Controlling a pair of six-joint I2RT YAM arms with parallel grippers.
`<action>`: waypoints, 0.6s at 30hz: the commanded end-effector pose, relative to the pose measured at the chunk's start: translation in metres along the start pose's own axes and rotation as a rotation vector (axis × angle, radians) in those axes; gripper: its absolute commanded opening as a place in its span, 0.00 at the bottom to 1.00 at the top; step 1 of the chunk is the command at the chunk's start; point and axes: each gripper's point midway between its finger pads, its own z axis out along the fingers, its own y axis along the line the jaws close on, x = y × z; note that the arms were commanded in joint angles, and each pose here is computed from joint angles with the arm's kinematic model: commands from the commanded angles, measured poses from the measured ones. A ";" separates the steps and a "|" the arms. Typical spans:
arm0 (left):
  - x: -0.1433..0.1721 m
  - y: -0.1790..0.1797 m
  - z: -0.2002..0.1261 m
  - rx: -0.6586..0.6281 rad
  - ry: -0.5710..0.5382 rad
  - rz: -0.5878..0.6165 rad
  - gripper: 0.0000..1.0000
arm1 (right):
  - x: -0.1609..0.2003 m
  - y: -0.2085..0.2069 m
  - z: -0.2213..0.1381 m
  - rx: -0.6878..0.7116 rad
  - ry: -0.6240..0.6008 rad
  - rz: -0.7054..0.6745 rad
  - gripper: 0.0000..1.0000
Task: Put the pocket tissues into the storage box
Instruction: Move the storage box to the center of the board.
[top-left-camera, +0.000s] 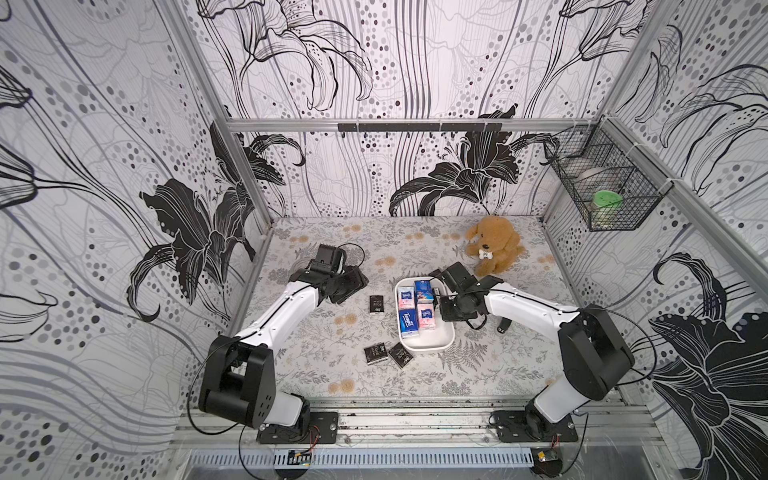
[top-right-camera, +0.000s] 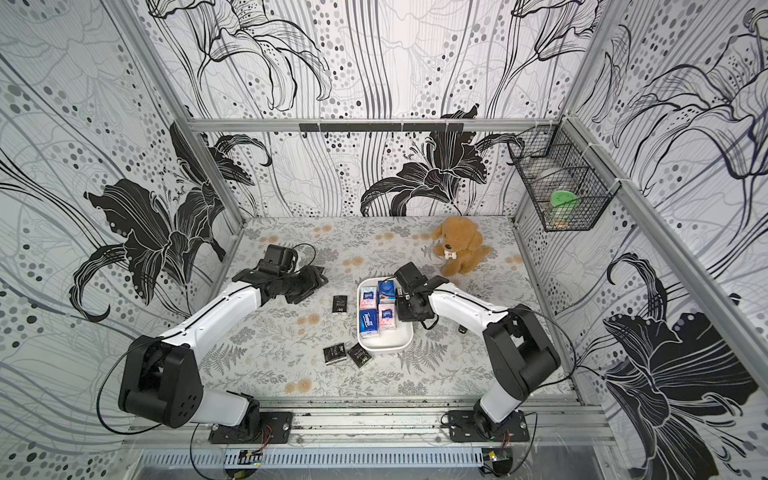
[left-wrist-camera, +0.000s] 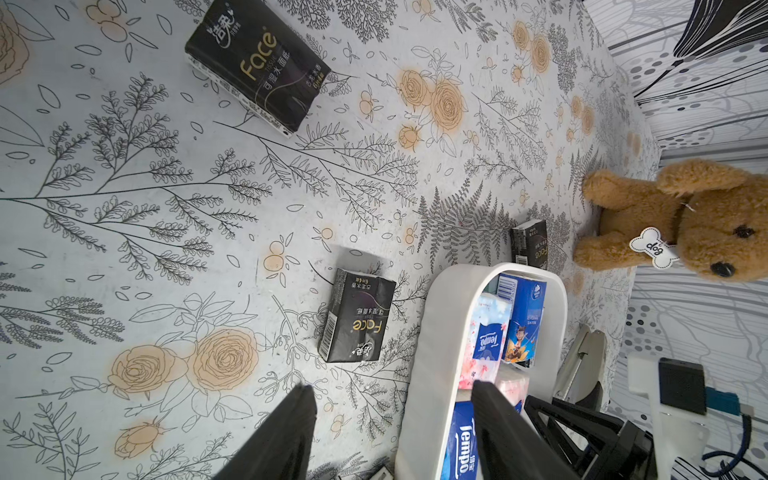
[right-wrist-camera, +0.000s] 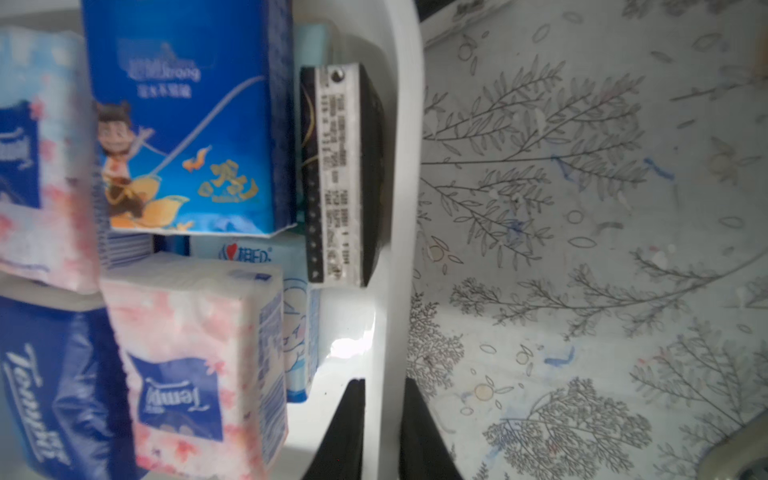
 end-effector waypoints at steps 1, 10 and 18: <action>-0.014 -0.008 -0.010 0.012 -0.049 0.027 0.64 | -0.016 0.017 0.003 -0.009 -0.025 -0.029 0.18; -0.014 -0.004 -0.010 0.003 -0.046 0.027 0.64 | -0.050 0.047 0.014 -0.028 -0.044 -0.073 0.21; -0.017 0.004 -0.010 -0.013 -0.055 0.027 0.64 | -0.073 0.038 -0.013 0.037 -0.129 -0.015 0.57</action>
